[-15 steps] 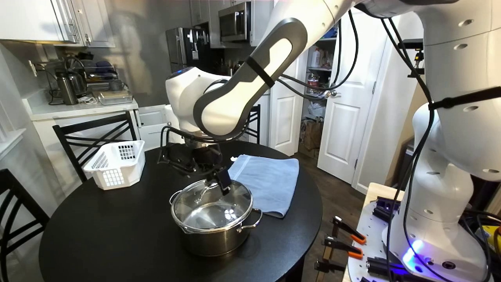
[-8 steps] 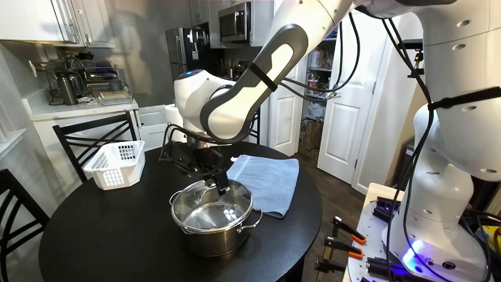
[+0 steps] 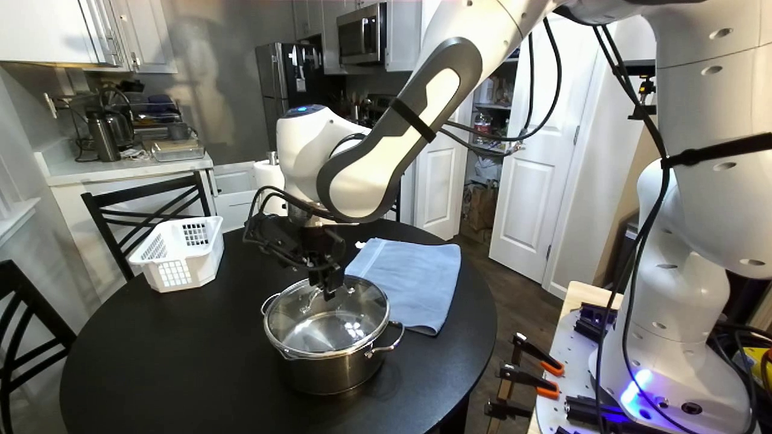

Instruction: Remove the glass lid from the silver pot and put it on the blue towel on the table

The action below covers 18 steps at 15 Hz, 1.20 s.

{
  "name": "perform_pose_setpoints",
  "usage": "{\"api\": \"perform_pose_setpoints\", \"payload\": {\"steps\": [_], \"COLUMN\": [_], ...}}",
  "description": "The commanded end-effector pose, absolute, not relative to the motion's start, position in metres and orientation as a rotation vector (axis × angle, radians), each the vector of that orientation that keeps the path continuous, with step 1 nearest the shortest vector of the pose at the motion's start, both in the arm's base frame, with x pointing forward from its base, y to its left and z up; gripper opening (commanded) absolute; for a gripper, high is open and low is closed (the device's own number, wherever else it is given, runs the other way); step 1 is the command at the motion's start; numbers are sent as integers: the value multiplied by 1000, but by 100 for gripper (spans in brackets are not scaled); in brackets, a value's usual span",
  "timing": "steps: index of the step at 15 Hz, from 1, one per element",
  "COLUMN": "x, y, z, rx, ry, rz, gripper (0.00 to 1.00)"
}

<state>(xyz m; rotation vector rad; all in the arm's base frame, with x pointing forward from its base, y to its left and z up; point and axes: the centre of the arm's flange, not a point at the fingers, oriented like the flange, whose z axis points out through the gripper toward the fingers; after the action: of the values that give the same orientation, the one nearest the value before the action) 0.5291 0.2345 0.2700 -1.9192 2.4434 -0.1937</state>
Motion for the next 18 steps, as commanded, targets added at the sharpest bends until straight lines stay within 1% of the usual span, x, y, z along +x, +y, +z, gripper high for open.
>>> {"api": "perform_pose_setpoints", "payload": {"steps": [1,4,6,8,13,18], "x": [504,494,492,489,487,479], "y": [221,217,214,212,209,196], "z": [282,285,287,287,298,327], "rx": [-1939,-1938,-1933,-1938,-1926,-1880], "ry": [2351,2336,2328,2323,2328,2331], "rz": [-168,-168,-168,-164,-183,-225], "gripper": [28,7,3,7,7,7]}}
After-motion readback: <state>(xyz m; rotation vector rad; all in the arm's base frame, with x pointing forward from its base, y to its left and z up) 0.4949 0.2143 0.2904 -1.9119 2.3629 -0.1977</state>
